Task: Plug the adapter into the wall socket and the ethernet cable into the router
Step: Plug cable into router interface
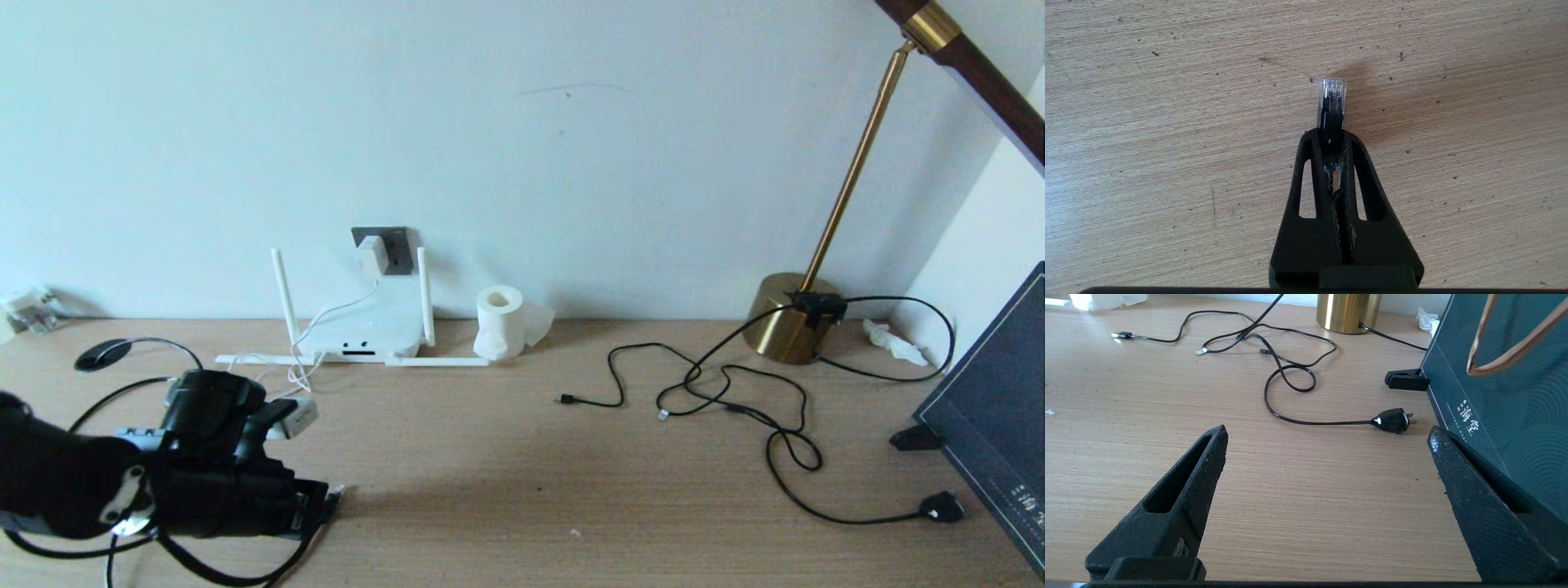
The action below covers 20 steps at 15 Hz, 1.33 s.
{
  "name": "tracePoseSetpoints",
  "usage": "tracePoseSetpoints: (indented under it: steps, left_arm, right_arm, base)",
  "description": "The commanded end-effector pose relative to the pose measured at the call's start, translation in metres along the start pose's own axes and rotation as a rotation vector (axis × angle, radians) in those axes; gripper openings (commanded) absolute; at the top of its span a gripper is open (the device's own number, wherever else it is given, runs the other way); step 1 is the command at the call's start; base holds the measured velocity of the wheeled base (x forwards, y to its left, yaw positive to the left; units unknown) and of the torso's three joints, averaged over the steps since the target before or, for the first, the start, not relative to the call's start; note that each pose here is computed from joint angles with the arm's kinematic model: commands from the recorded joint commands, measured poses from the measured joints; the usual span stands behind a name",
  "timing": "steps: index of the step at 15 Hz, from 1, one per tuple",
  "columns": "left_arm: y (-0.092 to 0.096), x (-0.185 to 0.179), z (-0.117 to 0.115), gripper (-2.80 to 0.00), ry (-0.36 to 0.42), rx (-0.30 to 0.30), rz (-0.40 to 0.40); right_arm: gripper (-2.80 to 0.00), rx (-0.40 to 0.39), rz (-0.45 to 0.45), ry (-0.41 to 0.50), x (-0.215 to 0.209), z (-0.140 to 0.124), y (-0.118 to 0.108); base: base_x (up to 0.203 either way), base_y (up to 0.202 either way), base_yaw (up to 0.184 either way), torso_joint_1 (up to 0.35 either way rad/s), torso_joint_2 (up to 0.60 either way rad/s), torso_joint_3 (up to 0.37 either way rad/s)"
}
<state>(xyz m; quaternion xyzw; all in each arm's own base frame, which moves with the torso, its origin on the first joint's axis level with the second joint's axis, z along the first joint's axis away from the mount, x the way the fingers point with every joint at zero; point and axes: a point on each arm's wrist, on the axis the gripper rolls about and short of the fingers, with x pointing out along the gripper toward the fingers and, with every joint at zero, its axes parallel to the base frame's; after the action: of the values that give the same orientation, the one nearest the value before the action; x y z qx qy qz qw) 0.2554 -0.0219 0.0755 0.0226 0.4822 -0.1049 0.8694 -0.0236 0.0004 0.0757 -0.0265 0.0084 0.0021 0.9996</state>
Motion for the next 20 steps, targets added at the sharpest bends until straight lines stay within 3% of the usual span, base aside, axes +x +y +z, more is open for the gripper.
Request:
tracePoseSetpoints:
  steps: [1, 7, 9, 14, 17, 20]
  left_arm:
    - [0.000, -0.004, 0.001, -2.80, -0.012, 0.002, 0.003]
    - [-0.009, -0.070, 0.017, -2.80, -0.137, 0.027, 0.007]
    - [-0.010, -0.081, 0.019, -2.80, -0.124, 0.027, 0.006]
    - [-0.003, -0.034, -0.004, -2.80, 0.024, -0.007, -0.015]
    - [0.002, -0.001, -0.017, -2.80, 0.011, -0.015, -0.012]
    - [0.002, -0.002, -0.018, -2.80, 0.000, -0.012, -0.011]
  right_arm:
    - [0.00, 0.001, 0.001, 0.001, 0.000, 0.000, 0.000]
    - [0.00, 0.000, 0.001, 0.002, 0.000, 0.000, 0.000]
    - [0.00, 0.000, 0.001, 0.001, 0.000, 0.000, 0.000]
    - [0.00, 0.000, 0.001, 0.001, 0.000, 0.000, 0.000]
    - [0.00, 0.000, 0.001, 0.003, 0.000, 0.000, 0.000]
    - [0.00, 0.000, 0.001, 0.001, 0.000, 0.000, 0.000]
  base:
    - [0.000, 0.000, 0.000, 0.000, 0.00, 0.000]
    - [0.000, 0.000, 0.000, 0.000, 0.00, 0.000]
    - [0.000, 0.000, 0.000, 0.000, 0.00, 0.000]
    - [0.000, 0.000, 0.000, 0.000, 0.00, 0.000]
    - [0.000, 0.000, 0.000, 0.000, 0.00, 0.000]
    - [0.000, 0.000, 0.000, 0.000, 0.00, 0.000]
